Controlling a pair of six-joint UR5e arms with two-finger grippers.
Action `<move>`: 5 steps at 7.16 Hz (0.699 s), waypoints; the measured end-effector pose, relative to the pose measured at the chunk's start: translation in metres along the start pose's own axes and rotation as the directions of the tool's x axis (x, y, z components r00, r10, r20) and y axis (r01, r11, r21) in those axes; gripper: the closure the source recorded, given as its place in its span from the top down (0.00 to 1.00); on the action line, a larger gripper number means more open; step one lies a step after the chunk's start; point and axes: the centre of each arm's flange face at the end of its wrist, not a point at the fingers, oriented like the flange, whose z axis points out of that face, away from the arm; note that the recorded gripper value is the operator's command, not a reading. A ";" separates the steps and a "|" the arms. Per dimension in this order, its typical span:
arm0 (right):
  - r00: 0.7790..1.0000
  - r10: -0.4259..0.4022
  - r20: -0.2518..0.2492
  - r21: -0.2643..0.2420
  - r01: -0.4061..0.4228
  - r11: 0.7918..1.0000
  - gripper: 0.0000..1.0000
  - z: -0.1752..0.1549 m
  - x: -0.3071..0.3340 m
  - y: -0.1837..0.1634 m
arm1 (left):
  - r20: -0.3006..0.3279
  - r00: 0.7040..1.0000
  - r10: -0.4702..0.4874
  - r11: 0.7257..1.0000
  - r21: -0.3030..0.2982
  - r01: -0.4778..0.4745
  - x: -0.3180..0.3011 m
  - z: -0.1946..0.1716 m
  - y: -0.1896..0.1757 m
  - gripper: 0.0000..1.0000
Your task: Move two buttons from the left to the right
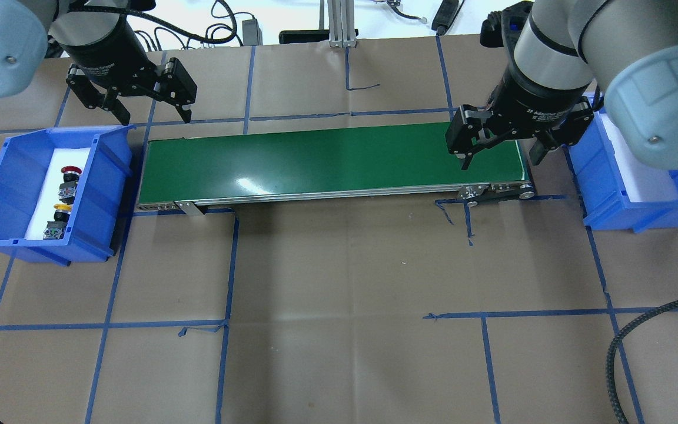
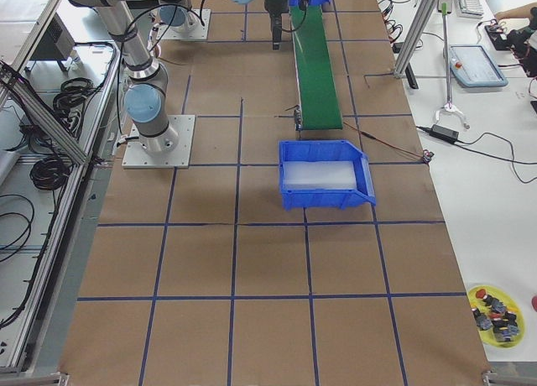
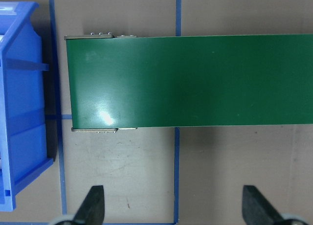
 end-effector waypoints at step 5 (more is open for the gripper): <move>1.000 0.000 0.000 0.000 0.000 1.000 1.00 0.000 0.000 0.000 | 0.005 1.000 -0.031 1.000 -0.006 0.031 -0.179 0.008 -0.005 1.00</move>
